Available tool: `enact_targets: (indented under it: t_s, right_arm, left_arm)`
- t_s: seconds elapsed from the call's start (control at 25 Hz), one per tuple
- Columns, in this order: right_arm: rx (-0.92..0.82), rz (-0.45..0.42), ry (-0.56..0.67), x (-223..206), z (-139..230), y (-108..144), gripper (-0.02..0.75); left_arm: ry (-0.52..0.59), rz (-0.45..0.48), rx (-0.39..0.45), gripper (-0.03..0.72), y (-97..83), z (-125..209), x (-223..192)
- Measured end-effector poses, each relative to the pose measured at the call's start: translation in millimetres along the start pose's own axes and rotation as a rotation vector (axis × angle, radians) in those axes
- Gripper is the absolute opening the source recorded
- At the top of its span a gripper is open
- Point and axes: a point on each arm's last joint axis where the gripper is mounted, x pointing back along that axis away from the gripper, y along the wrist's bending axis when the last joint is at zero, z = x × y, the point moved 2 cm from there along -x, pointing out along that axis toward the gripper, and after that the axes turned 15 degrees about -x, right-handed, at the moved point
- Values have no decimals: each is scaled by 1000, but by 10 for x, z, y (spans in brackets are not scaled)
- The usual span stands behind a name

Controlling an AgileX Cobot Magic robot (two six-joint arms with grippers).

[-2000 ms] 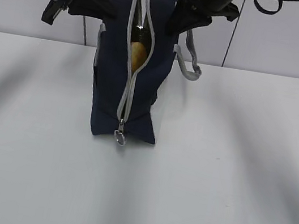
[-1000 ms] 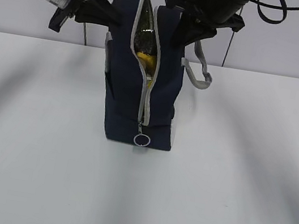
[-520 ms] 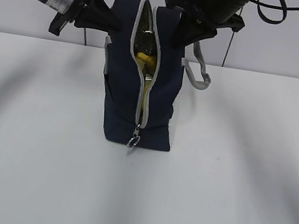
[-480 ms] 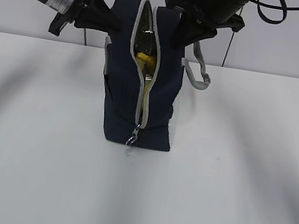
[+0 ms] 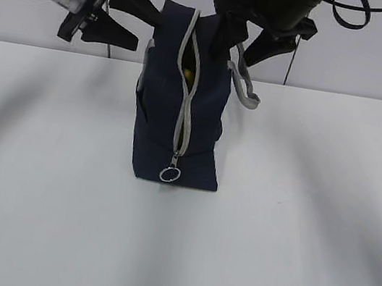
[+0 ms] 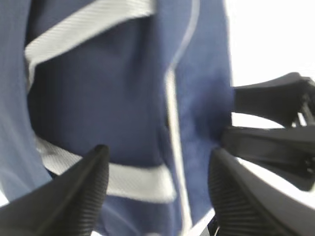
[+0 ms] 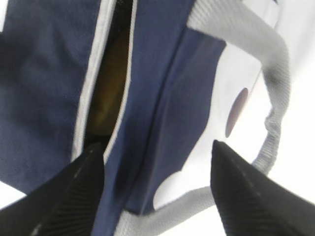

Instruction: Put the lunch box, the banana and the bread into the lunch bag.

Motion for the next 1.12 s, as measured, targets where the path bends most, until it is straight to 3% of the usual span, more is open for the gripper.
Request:
enact_targets:
  t_s: [0.28, 0.56, 0.68, 0.92, 1.12]
  right_arm:
    - [32, 19, -76, 374, 1, 78, 514]
    - [59, 9, -162, 933, 143, 226, 515]
    - [88, 46, -149, 1063, 331, 246, 515]
    - [155, 84, -125, 1301, 720, 234, 513]
    - [191, 78, -85, 1383, 1053, 198, 513]
  left_arm:
    - [8, -25, -87, 456, -244, -93, 364]
    - [96, -235, -164, 456, -433, -9, 758]
    - [96, -312, -195, 452, -550, 19, 923]
    - [64, -355, -306, 445, -1021, 112, 1140]
    - [96, -334, -378, 444, -1338, 343, 1149]
